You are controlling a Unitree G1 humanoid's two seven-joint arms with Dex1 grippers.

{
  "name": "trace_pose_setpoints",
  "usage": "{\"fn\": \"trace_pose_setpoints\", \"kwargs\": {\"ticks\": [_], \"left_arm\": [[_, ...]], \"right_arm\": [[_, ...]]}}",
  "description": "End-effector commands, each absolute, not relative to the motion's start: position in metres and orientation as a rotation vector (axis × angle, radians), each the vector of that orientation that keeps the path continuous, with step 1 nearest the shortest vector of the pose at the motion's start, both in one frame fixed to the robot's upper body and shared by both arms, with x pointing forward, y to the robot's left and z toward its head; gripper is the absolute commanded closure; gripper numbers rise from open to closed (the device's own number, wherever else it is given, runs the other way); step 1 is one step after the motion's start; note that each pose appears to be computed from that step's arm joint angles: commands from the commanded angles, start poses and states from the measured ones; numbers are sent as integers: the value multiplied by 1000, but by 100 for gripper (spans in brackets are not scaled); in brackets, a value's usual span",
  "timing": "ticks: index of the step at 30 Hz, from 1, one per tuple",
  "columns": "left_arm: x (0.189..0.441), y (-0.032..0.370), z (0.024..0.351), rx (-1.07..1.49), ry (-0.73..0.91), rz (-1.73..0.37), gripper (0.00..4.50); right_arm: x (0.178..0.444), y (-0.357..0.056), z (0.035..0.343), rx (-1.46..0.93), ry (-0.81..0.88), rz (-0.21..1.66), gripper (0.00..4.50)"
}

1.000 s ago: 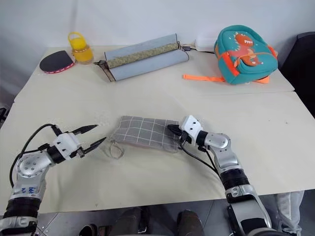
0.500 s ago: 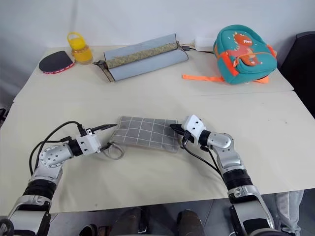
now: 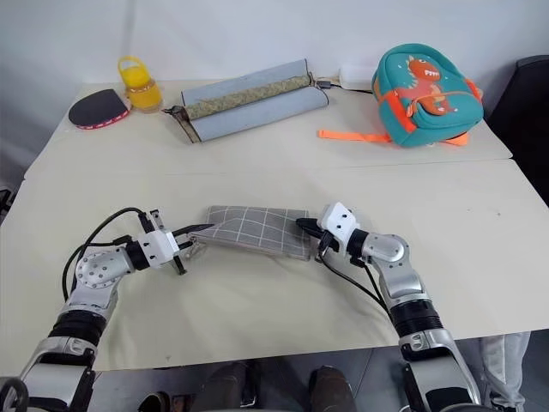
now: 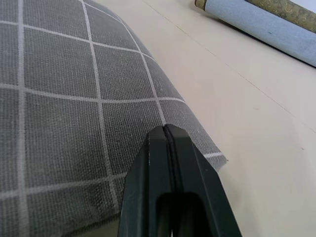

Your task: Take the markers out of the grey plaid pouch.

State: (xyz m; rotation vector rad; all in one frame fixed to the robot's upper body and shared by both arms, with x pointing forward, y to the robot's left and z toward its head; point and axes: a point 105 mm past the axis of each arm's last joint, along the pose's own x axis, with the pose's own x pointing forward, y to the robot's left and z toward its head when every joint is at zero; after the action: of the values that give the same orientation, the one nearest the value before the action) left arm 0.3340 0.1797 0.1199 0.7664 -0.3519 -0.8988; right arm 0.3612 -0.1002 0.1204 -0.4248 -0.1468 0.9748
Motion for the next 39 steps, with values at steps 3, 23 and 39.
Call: {"fn": "trace_pose_setpoints", "kwargs": {"ticks": [3,23,39], "left_arm": [[333,161,128,707,-370,-845,450],[323,125,139,687,-225,-708,450],[311,127,145,491,-199,-791,245]], "right_arm": [[356,-101,177,-355,-297,1000,433],[322,-46,162,-1113,-536,983,184],[336,-53,163,-1093,-554,932,450]]}}
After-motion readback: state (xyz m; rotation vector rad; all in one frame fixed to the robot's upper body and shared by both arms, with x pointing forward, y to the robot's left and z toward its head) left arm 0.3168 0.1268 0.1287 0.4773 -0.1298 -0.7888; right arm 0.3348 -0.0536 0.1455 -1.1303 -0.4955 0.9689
